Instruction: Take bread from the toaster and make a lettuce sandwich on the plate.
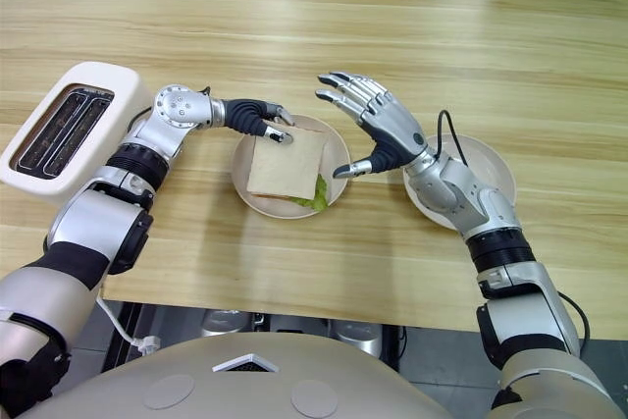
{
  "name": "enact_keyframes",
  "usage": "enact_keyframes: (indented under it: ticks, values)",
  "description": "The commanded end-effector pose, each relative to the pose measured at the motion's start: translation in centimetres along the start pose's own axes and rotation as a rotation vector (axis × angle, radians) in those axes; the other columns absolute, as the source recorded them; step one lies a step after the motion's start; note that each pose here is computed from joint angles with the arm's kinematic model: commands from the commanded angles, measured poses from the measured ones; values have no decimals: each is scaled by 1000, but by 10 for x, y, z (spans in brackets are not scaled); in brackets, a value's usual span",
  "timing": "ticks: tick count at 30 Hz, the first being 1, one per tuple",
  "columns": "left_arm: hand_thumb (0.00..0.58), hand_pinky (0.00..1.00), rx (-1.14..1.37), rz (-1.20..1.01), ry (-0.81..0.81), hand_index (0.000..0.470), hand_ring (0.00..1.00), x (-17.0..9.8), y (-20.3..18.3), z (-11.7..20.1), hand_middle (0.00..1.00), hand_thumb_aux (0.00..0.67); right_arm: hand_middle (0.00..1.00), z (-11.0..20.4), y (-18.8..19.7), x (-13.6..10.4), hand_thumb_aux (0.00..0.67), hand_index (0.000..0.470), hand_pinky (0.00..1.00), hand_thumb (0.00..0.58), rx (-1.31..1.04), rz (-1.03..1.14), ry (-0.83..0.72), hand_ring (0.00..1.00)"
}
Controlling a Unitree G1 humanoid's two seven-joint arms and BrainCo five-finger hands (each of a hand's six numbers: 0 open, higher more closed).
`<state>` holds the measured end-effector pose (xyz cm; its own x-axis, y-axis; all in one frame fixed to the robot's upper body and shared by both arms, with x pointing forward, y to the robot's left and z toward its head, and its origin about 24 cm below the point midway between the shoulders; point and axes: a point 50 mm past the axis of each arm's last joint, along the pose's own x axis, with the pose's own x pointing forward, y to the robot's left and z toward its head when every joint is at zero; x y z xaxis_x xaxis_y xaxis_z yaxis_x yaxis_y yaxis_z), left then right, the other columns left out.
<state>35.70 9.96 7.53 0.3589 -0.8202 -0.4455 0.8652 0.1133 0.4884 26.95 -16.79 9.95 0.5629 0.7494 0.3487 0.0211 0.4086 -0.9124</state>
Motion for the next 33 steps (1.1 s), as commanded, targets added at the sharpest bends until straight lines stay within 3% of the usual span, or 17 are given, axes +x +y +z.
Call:
enact_keyframes:
  ticks: [1, 12, 33]
  values:
    - [580, 1000, 37, 9, 43, 460, 1000, 4, 2, 0, 1000, 670, 0, 11, 3, -3, 0, 0, 0, 0, -4, 85, -76, 0]
    - [580, 1000, 66, 43, 116, 460, 1000, 12, -1, -5, 1000, 670, 0, 26, 17, -16, 0, 0, 0, 0, -36, 335, -143, 0]
    - [580, 1000, 67, 57, 123, 460, 1000, 17, -1, -3, 1000, 670, 0, 7, 57, -32, 0, 0, 0, 0, -42, 789, 11, 0]
